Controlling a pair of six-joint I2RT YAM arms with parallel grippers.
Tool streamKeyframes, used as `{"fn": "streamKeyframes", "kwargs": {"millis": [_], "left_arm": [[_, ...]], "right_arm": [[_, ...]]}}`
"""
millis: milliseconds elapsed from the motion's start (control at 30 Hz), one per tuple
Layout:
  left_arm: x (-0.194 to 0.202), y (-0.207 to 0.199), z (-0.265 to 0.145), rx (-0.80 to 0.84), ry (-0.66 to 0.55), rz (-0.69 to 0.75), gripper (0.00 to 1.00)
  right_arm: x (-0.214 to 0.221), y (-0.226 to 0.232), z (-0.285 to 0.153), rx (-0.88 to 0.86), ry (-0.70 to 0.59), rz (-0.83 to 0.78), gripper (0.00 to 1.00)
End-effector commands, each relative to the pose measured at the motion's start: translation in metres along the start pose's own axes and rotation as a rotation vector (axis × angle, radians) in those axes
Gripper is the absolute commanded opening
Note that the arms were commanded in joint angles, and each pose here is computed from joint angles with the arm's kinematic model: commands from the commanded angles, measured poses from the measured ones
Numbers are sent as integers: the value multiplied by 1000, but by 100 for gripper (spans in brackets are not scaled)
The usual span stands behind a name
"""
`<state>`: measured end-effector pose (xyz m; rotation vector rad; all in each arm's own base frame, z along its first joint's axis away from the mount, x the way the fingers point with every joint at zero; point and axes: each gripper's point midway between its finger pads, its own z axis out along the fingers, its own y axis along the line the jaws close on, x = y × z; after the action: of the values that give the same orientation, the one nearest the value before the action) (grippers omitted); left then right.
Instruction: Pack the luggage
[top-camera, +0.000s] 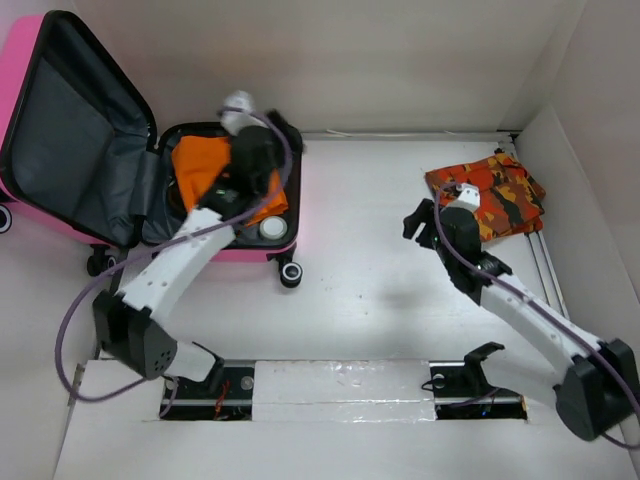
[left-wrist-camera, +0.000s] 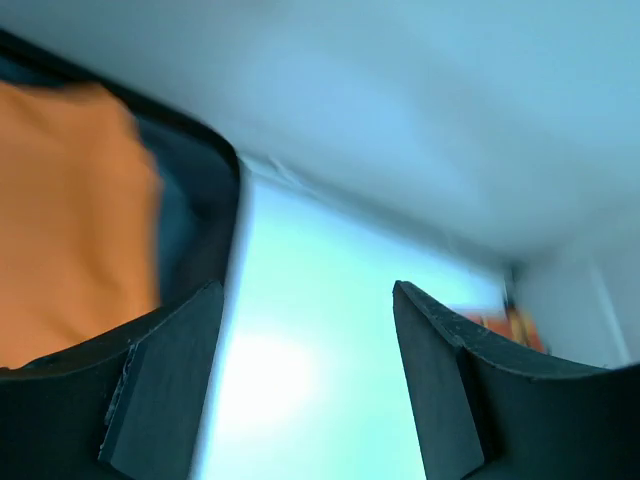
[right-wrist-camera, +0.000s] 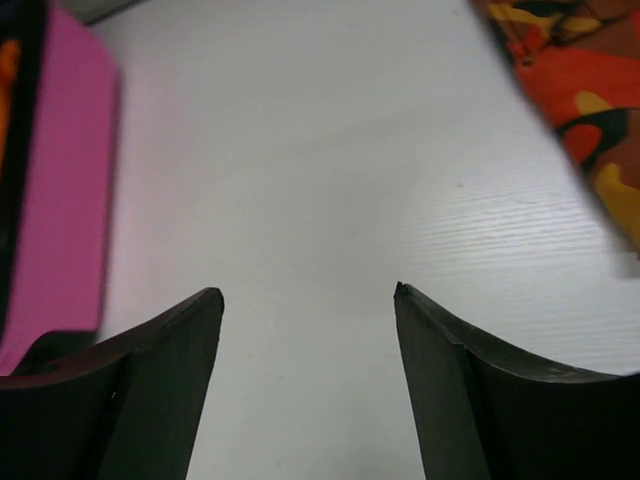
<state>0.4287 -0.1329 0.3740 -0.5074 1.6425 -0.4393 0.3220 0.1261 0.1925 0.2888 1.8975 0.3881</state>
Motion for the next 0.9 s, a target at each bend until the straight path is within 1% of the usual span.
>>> {"fn": "streamKeyframes", "kwargs": {"millis": [0,33,67,100,133,200,233,267,300,333,400,467,500,533,567,667,733,767,800,833,867], "left_arm": [[146,-59,-19,113,233,101,64],[146,-59,-19,114,234,101,63],[186,-72,-33,133,286,135,63],[206,-76,-42,147,323,151,63],[225,-80,-49,167,346,155,62],[260,-94,-73,230,404,186,62],[272,-95,-79,239,421,200,60],[283,-91,-85,240,440,201,60],[293,-94,-94,281,476,199,60],[298,-97,-103,311,492,195,59],[305,-92,-110,347,515,183,59],[301,-89,-114,353,509,176,59],[303,-82,-116,349,513,181,59],[301,-82,-118,356,506,173,59],[292,-84,-120,372,490,165,59],[286,-85,-126,419,468,139,59],[288,-86,-127,437,467,127,59],[287,-88,-127,442,462,122,59],[291,-87,-127,443,473,127,59],[291,-87,-127,443,473,127,59],[296,-87,-128,449,489,132,59]], "right_arm": [[-29,-46,31,238,-70,59,75],[-28,-46,37,247,-57,54,75],[-33,-68,43,316,-60,55,75],[-44,-78,49,358,-72,64,76],[-34,-94,60,411,-29,44,76],[-35,-125,72,474,2,74,76],[-40,-129,80,475,7,88,76],[-27,-141,91,493,56,91,76],[-22,-142,99,471,89,105,76],[-30,-149,105,470,100,129,76],[-13,-158,117,463,183,132,76],[-18,-160,127,433,196,145,76],[-5,-173,127,472,255,140,76],[-3,-180,128,492,275,146,76],[-11,-190,129,514,276,147,75],[3,-217,118,598,341,139,75],[6,-224,115,634,350,118,75],[13,-227,114,641,376,107,75],[10,-220,120,618,383,107,73],[20,-223,123,632,424,81,64],[28,-222,121,632,473,47,59]]}}
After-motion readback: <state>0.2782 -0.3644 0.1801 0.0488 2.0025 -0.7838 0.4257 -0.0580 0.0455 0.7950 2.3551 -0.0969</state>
